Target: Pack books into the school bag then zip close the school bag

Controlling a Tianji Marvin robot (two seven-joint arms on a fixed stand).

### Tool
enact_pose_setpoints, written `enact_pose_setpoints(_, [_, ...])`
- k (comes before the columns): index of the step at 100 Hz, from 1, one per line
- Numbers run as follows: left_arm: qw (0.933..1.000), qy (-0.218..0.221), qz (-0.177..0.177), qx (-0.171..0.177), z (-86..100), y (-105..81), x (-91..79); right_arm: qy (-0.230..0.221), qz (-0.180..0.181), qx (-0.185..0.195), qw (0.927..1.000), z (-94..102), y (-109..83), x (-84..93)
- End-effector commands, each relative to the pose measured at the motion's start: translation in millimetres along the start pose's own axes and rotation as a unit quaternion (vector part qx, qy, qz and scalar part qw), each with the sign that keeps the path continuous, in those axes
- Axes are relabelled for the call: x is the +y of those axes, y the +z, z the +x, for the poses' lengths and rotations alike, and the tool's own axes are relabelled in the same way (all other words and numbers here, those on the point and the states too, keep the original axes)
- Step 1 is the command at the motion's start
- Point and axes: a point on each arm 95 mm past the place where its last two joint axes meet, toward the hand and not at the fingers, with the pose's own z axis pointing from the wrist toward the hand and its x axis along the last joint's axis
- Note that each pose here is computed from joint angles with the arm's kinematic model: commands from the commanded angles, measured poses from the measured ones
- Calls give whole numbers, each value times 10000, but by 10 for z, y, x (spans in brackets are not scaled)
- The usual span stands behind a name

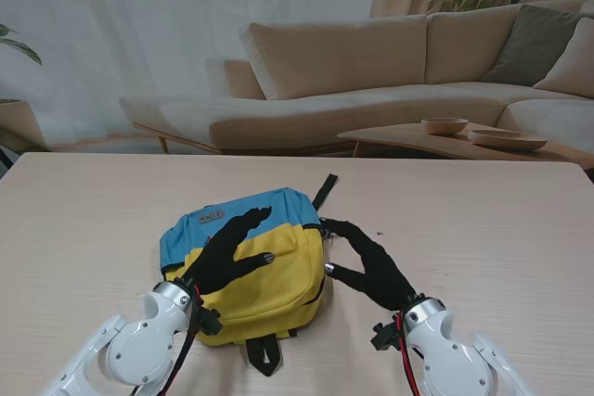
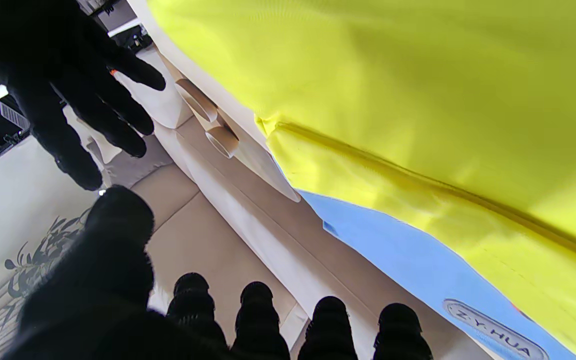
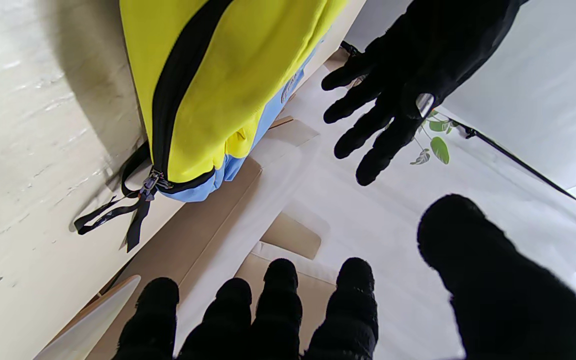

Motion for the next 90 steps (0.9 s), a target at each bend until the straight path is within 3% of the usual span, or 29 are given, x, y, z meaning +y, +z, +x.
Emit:
enact_pose_setpoints(1, [9999,-130,74,-28,-11,-5,36,-77,79,38,9999,-16,22,-41])
enact_pose_setpoints(20, [9990,-354,256,-133,-67,10,25,109,39,80,9999,-11,103,-22])
enact_pose_setpoints(49, [9992,-333,177,-142,-36,-11,2,275,-17,56,9996,40,191,46])
enact_pose_setpoints(90, [9998,-187,64,7,9,-64,11,228,-18,86,9997,-7,147,38])
